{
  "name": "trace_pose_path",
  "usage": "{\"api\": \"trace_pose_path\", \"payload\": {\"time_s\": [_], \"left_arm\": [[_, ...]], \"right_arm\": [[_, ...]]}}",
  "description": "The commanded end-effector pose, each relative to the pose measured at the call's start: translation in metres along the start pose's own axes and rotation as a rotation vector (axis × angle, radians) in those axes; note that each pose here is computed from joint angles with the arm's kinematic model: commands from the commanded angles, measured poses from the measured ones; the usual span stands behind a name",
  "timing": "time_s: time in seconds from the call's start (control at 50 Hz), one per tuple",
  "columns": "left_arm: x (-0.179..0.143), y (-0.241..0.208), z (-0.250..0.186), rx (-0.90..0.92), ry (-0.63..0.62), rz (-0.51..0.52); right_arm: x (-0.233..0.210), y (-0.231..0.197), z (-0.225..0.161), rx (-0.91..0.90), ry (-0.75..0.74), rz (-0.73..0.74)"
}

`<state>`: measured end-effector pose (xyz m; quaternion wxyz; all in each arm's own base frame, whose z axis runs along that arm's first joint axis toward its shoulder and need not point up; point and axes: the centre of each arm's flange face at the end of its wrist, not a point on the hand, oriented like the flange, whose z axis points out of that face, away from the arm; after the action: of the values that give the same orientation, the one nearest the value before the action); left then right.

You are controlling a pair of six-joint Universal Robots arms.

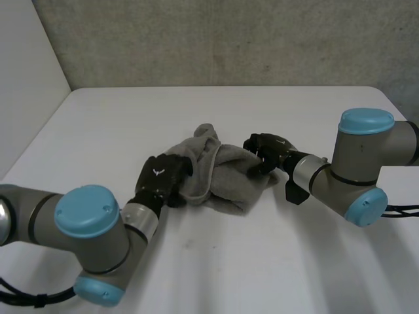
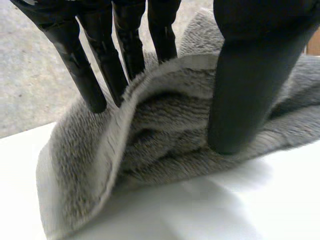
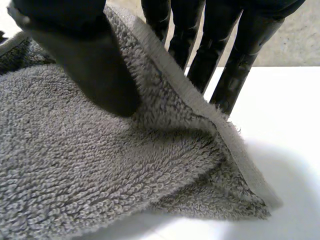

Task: Fold the towel.

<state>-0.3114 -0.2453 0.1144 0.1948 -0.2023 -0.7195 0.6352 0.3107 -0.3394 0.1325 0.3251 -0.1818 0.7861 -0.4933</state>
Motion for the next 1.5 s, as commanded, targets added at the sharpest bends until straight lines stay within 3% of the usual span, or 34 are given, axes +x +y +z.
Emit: {"api": "trace_pose_path", "payload": {"time_s": [0.02, 0.1, 0.16, 0.2, 0.22, 0.26, 0.28, 0.3, 0.32, 0.34, 0.36, 0.38, 0.42, 0.48, 0.54, 0.58, 0.6, 0.64, 0.68, 0.7, 0.72, 0.74, 0.78, 0.8, 0.82, 0.9, 1.06, 1.16, 1.34, 1.5], "left_arm": [[-0.004, -0.014, 0.026, 0.076, -0.04, 0.035], [-0.008, -0.032, 0.038, 0.135, -0.073, 0.092], [-0.015, -0.069, 0.047, 0.235, -0.123, 0.144], [-0.021, -0.135, 0.051, 0.411, -0.16, 0.185], [-0.021, -0.135, 0.051, 0.412, -0.16, 0.185], [-0.026, -0.213, 0.044, 0.621, -0.195, 0.203], [-0.026, -0.213, 0.044, 0.622, -0.196, 0.203], [-0.027, -0.257, 0.036, 0.744, -0.211, 0.202], [-0.027, -0.258, 0.036, 0.746, -0.211, 0.202], [-0.027, -0.29, 0.027, 0.837, -0.217, 0.193], [-0.026, -0.319, 0.017, 0.923, -0.225, 0.188], [-0.026, -0.319, 0.016, 0.924, -0.225, 0.188], [-0.032, -0.361, -0.001, 1.048, -0.253, 0.186], [-0.039, -0.37, -0.004, 1.064, -0.273, 0.192], [-0.041, -0.362, 0.0, 1.027, -0.274, 0.196], [-0.046, -0.321, 0.013, 0.875, -0.268, 0.208], [-0.046, -0.321, 0.013, 0.874, -0.268, 0.208], [-0.051, -0.296, 0.019, 0.787, -0.268, 0.219], [-0.061, -0.229, 0.026, 0.577, -0.275, 0.226], [-0.061, -0.229, 0.026, 0.576, -0.275, 0.226], [-0.064, -0.183, 0.026, 0.448, -0.268, 0.226], [-0.064, -0.183, 0.025, 0.447, -0.268, 0.226], [-0.068, -0.097, 0.019, 0.193, -0.252, 0.221], [-0.068, -0.096, 0.019, 0.192, -0.252, 0.221], [-0.069, -0.067, 0.014, 0.103, -0.247, 0.219], [-0.067, -0.013, -0.003, -0.08, -0.231, 0.21], [-0.064, 0.004, -0.025, -0.211, -0.22, 0.202], [-0.063, -0.022, -0.036, -0.186, -0.226, 0.201], [-0.07, -0.056, -0.041, -0.087, -0.264, 0.188], [-0.071, -0.056, -0.04, -0.085, -0.269, 0.179]], "right_arm": [[0.001, -0.004, 0.004, 0.015, -0.004, 0.011], [-0.001, -0.016, 0.004, 0.048, -0.007, -0.003], [-0.005, -0.051, 0.0, 0.139, -0.013, -0.047], [-0.018, -0.107, -0.011, 0.292, -0.024, -0.121], [-0.018, -0.107, -0.011, 0.293, -0.024, -0.121], [-0.037, -0.176, -0.031, 0.51, -0.014, -0.213], [-0.037, -0.177, -0.032, 0.511, -0.014, -0.213], [-0.048, -0.213, -0.047, 0.646, -0.011, -0.259], [-0.062, -0.246, -0.067, 0.786, -0.012, -0.301], [-0.062, -0.247, -0.067, 0.788, -0.012, -0.302], [-0.073, -0.274, -0.086, 0.913, -0.007, -0.331], [-0.073, -0.274, -0.087, 0.915, -0.007, -0.331], [-0.088, -0.306, -0.119, 1.08, -0.015, -0.375], [-0.092, -0.304, -0.126, 1.053, -0.027, -0.385], [-0.09, -0.293, -0.123, 0.978, -0.033, -0.386], [-0.085, -0.258, -0.108, 0.768, -0.042, -0.419], [-0.085, -0.257, -0.108, 0.767, -0.042, -0.419], [-0.08, -0.212, -0.093, 0.553, -0.032, -0.496], [-0.065, -0.161, -0.081, 0.34, 0.004, -0.59], [-0.059, -0.138, -0.078, 0.249, 0.018, -0.631], [-0.058, -0.138, -0.078, 0.248, 0.018, -0.632], [-0.053, -0.114, -0.075, 0.163, 0.013, -0.668], [-0.047, -0.091, -0.072, 0.092, 0.01, -0.68], [-0.041, -0.069, -0.069, 0.027, 0.003, -0.659], [-0.034, -0.047, -0.066, -0.039, -0.002, -0.629], [-0.024, -0.011, -0.064, -0.149, -0.008, -0.591], [-0.017, 0.018, -0.072, -0.246, -0.011, -0.544], [-0.017, 0.011, -0.08, -0.218, 0.006, -0.54], [0.032, 0.006, -0.086, -0.158, 0.23, -0.521], [0.048, 0.005, -0.087, -0.168, 0.278, -0.502]]}}
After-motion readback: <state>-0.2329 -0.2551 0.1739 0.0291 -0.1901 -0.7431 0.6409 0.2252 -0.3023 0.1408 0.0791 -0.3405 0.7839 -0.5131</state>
